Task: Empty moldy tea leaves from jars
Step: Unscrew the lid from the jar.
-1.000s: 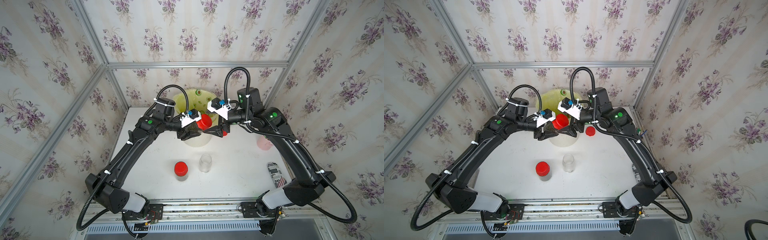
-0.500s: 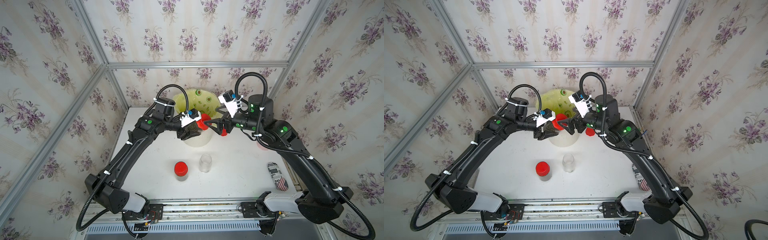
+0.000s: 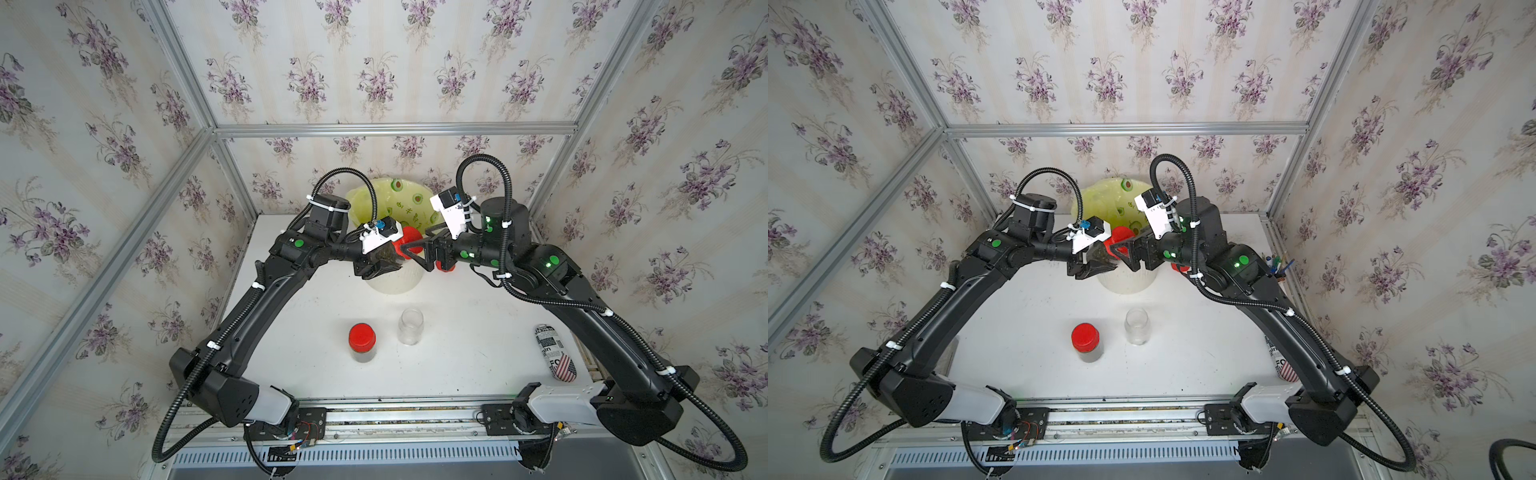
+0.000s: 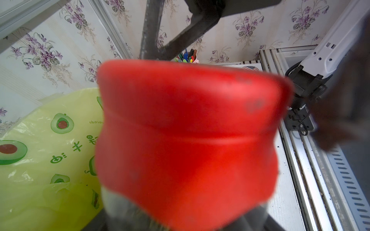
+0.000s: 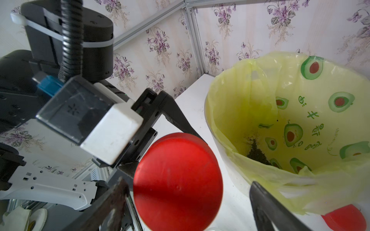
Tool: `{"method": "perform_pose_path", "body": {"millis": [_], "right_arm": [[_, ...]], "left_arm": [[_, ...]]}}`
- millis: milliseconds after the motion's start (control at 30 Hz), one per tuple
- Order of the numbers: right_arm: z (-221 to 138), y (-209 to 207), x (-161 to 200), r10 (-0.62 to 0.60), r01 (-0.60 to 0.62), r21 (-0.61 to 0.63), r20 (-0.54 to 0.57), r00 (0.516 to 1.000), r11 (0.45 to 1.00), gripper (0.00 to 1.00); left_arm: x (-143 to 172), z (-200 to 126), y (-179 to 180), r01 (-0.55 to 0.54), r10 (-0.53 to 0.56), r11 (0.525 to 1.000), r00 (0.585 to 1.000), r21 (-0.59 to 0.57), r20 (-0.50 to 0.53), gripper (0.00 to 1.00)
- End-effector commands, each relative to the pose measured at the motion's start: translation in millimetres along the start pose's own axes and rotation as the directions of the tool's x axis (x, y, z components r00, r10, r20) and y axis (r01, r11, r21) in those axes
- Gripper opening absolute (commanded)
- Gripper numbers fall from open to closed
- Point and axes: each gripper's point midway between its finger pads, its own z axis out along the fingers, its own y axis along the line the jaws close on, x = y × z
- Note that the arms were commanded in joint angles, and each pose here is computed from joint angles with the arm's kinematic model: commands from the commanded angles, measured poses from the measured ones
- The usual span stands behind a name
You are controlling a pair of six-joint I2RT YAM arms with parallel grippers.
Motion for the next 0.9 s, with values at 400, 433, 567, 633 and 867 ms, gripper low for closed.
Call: {"method": "perform_pose_path", "body": {"millis": [400,433,567,633,867], "right_arm": [[10.3,4.6,-4.8,-0.005,0.005,-0.016,0.006,1.000,1.000,0.76],[10.6,4.4,-4.7,-0.008,0.008,-0.014,0.005,1.000,1.000,0.75],[12.7,2.0,-3.5,-0.019,0.019,-0.004,-0.008,1.000,1.000,0.69],[13.0,2.3,-3.8,-0.030,0.030,-0.003,-0.011,1.000,1.000,0.65],[13.0,4.8,-2.1,-0.106,0.105,-0.026,-0.021,0.994,0.994,0.54]], "left_arm": [[-4.5,-0.1,0.6,-0.022,0.022,1.000,1.000,0.003,0.020,0.73],[-3.8,0.5,1.1,-0.022,0.022,1.000,1.000,0.002,0.017,0.73],[-4.1,-0.8,0.9,-0.024,0.024,1.000,1.000,-0.001,0.017,0.73],[-4.0,-0.6,0.9,-0.024,0.024,1.000,1.000,-0.002,0.016,0.73],[-4.5,-0.7,-0.1,-0.022,0.022,1.000,1.000,0.004,0.019,0.73]]}}
